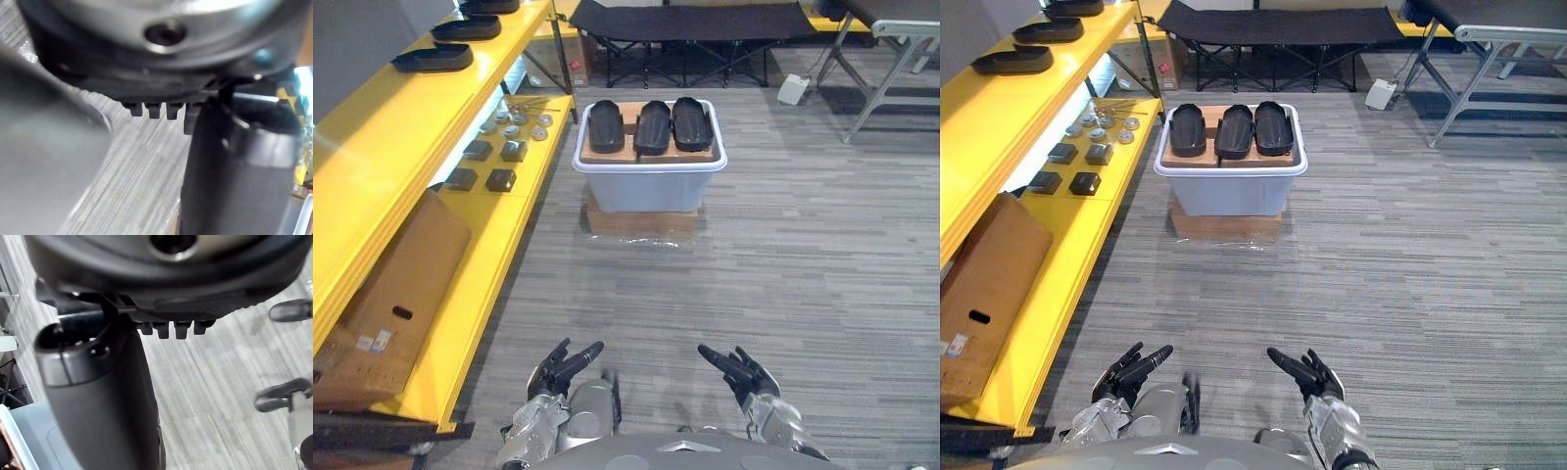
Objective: Walk over and take three plastic housings, then place them on the shelf
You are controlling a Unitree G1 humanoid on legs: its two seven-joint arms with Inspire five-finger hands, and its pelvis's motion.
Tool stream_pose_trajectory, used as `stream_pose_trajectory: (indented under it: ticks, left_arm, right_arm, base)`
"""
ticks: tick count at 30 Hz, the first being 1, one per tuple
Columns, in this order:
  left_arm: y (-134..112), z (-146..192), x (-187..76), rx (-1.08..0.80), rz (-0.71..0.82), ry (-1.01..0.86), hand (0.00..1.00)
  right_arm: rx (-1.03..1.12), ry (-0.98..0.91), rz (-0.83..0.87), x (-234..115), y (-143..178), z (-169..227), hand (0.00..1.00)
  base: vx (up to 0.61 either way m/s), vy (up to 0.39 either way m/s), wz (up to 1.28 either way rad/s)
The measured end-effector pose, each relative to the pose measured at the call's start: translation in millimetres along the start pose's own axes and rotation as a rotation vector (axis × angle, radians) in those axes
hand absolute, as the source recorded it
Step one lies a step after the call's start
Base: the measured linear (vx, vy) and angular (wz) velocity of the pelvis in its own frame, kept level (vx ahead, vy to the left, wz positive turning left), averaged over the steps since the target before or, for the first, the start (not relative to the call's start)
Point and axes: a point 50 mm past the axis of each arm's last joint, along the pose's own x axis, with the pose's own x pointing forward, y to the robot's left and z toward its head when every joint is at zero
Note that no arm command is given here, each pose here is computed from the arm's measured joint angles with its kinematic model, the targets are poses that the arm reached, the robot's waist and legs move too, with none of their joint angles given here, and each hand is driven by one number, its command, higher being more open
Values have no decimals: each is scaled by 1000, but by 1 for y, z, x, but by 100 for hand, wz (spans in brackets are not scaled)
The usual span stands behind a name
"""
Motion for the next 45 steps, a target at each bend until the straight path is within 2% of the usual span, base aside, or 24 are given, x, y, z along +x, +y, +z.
stream_pose_trajectory:
  ticks: [2,4,8,11,15,19,21,24,28,33,35,37,40,43,45]
  left_arm:
    - [4,-6,-3,-9,10,10,100]
    - [16,7,-2,28,25,-18,100]
    - [15,17,2,84,-4,-25,100]
    - [9,15,3,141,-35,-8,100]
    - [-10,35,13,155,-103,-51,100]
    - [-5,36,13,113,-105,-43,100]
    - [-7,16,9,11,-92,-1,100]
    - [-13,10,8,-62,-95,2,100]
    - [-13,9,8,-63,-83,-3,100]
    - [-15,6,8,-43,-64,15,100]
    - [-12,9,11,-10,-33,37,100]
    - [0,15,11,15,-2,40,100]
    - [25,8,6,69,83,93,100]
    - [52,-8,-7,44,174,147,100]
    - [76,-22,-19,23,250,196,100]
  right_arm:
    - [-1,10,10,-1,2,-4,100]
    - [20,34,46,-1,15,-14,100]
    - [101,42,64,-1,20,-19,100]
    - [94,58,52,-4,14,-25,100]
    - [86,-2,68,-1,17,-10,100]
    - [65,11,50,-3,13,-15,100]
    - [91,23,22,-4,7,-15,100]
    - [49,67,12,-7,1,-23,100]
    - [-17,75,-19,-10,-10,-25,100]
    - [-155,-69,34,-10,-1,0,100]
    - [-251,-171,94,-14,21,16,100]
    - [-292,-338,184,-27,55,40,100]
    - [-332,-514,258,-49,77,79,100]
    - [-350,-670,272,-76,75,116,100]
    - [-374,-791,252,-100,61,149,100]
  base:
    - [467,207,-32]
    - [577,185,-2]
    - [530,134,15]
    - [486,42,14]
    - [393,-96,33]
    - [368,-319,31]
    - [365,-308,22]
    - [353,-281,28]
    - [315,-90,5]
    - [259,136,-30]
    - [303,229,-8]
    - [180,162,-2]
    - [104,83,-16]
    - [49,8,-16]
    - [25,-12,-19]
